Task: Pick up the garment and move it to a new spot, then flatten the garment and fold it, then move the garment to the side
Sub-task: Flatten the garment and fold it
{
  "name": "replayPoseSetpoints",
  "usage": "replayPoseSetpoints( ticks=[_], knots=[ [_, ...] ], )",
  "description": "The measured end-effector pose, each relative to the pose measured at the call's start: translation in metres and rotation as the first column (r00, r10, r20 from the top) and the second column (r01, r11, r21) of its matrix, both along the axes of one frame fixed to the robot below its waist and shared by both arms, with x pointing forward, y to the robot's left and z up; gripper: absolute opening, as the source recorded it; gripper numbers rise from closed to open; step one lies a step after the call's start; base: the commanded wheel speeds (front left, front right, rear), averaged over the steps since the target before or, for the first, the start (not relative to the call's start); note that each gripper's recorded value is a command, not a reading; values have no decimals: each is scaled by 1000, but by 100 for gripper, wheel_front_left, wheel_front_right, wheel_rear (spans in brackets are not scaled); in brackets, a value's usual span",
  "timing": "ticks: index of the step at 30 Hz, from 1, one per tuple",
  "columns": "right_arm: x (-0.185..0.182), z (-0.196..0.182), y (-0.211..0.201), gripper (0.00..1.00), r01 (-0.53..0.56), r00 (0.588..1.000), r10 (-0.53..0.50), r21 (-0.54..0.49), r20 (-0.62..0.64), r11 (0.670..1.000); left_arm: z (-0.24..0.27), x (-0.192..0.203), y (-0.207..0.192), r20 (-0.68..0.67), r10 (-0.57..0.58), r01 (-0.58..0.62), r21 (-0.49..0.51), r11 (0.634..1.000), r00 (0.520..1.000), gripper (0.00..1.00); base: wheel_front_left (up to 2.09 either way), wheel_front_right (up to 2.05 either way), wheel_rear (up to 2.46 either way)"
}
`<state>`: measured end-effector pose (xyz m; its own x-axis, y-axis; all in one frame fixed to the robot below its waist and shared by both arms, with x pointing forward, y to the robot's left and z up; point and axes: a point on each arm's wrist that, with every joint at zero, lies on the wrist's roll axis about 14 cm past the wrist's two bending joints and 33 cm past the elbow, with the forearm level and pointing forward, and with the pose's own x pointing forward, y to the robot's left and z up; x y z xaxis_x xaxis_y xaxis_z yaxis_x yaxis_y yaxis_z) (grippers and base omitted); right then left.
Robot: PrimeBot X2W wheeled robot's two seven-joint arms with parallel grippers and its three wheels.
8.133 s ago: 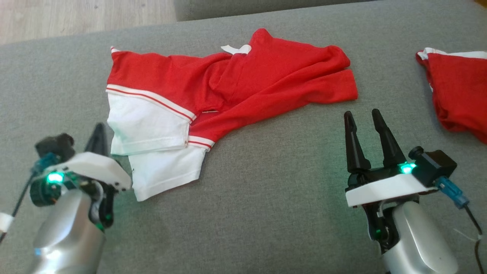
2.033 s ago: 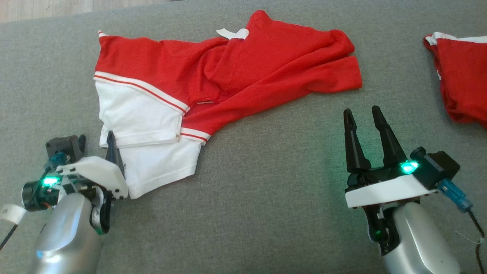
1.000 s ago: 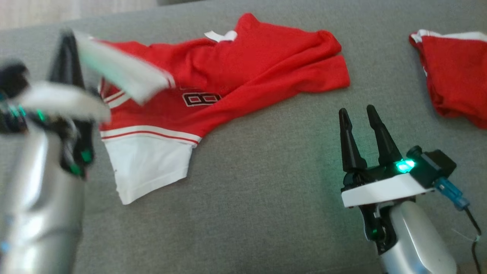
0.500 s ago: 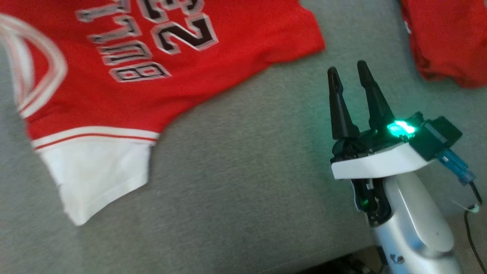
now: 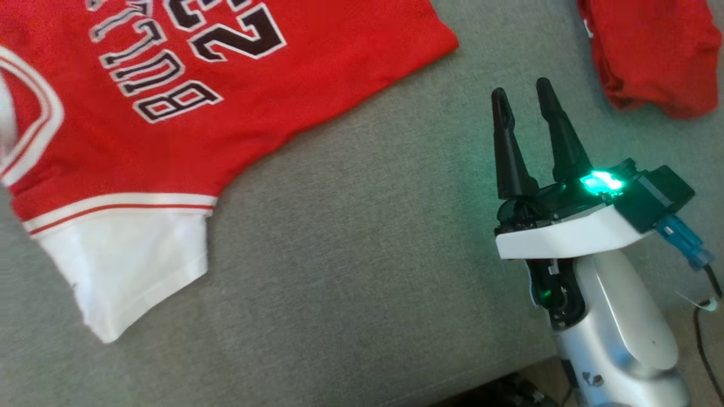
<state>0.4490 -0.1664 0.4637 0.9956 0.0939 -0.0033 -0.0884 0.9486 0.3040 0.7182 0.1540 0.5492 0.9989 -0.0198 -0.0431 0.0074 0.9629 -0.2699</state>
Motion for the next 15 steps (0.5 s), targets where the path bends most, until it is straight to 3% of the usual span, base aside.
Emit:
replayPoseSetpoints(
  ticks=[9,15],
  knots=[
    [-3,26,5,100,-10,998,12,-31,68,999,-4,-61,-9,24,-114,113,60,992,993,100,0,0,0],
    [-13,41,7,100,-9,995,14,-44,102,999,-10,-114,6,29,-114,111,92,989,993,100,0,0,0]
  ],
)
